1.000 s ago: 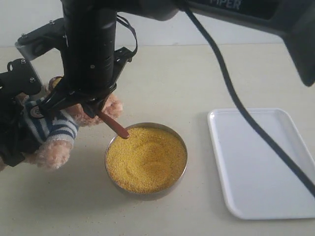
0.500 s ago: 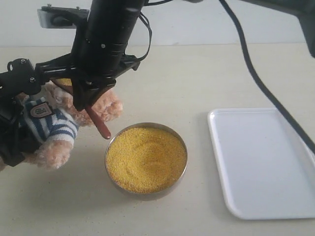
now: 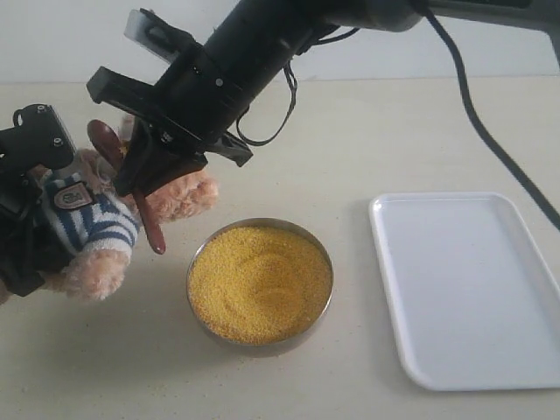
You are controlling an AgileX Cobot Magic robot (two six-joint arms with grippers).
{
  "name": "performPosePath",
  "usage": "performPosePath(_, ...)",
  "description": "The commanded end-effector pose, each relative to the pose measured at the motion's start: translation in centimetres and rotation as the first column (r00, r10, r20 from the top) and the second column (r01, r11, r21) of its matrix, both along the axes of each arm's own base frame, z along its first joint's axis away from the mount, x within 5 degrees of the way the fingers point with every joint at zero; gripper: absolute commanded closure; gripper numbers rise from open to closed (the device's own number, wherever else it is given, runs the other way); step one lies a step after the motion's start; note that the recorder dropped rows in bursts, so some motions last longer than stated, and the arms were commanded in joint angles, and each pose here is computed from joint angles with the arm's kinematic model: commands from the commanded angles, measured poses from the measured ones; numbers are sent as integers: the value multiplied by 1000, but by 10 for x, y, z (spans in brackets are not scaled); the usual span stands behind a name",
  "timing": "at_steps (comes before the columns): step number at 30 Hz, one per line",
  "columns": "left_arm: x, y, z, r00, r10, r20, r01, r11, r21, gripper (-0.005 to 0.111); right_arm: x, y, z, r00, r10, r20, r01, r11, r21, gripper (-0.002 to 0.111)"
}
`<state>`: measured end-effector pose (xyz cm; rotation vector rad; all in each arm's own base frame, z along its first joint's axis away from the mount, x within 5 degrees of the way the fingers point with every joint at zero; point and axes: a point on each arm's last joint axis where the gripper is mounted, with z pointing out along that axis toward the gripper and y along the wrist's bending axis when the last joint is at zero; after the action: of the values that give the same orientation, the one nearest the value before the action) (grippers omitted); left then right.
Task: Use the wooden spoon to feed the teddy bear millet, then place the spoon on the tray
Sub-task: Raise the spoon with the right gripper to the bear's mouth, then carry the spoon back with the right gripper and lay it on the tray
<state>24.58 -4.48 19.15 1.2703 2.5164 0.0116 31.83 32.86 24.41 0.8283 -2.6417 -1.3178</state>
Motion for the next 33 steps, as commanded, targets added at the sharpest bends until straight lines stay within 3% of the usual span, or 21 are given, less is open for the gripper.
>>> performPosePath(1, 1, -2, 1, 1000, 21, 14, -20, 1000, -19, 103, -1, 0, 0, 1000, 7, -16, -7, 999, 48, 109)
performPosePath(5, 1, -2, 1, 1000, 20, 15, -19, 1000, -17, 103, 8, -13, 0, 1000, -8, 20, 8, 1000, 14, 109)
performPosePath(10, 2, -1, 1, 999, 19, 26, -19, 1000, -15, 103, 10, -33, 13, 980, 44, 192, -18, 990, -136, 109)
performPosePath(20, 3, -1, 1, 999, 20, 32, -19, 1000, -15, 103, -15, -78, 104, 828, 125, 547, 19, 968, -250, 109)
performPosePath(24, 4, -1, 1, 999, 21, 41, -21, 1000, -16, 103, -23, -90, 125, 790, 115, 602, 53, 966, -255, 109)
performPosePath(28, 4, -1, 1, 999, 25, 41, -24, 1000, -17, 103, -24, -95, 129, 764, 135, 631, 66, 956, -284, 109)
performPosePath(33, 4, -1, 1, 998, 56, 35, -55, 998, -28, 103, -17, -117, 109, 761, 150, 631, 212, 862, -460, 109)
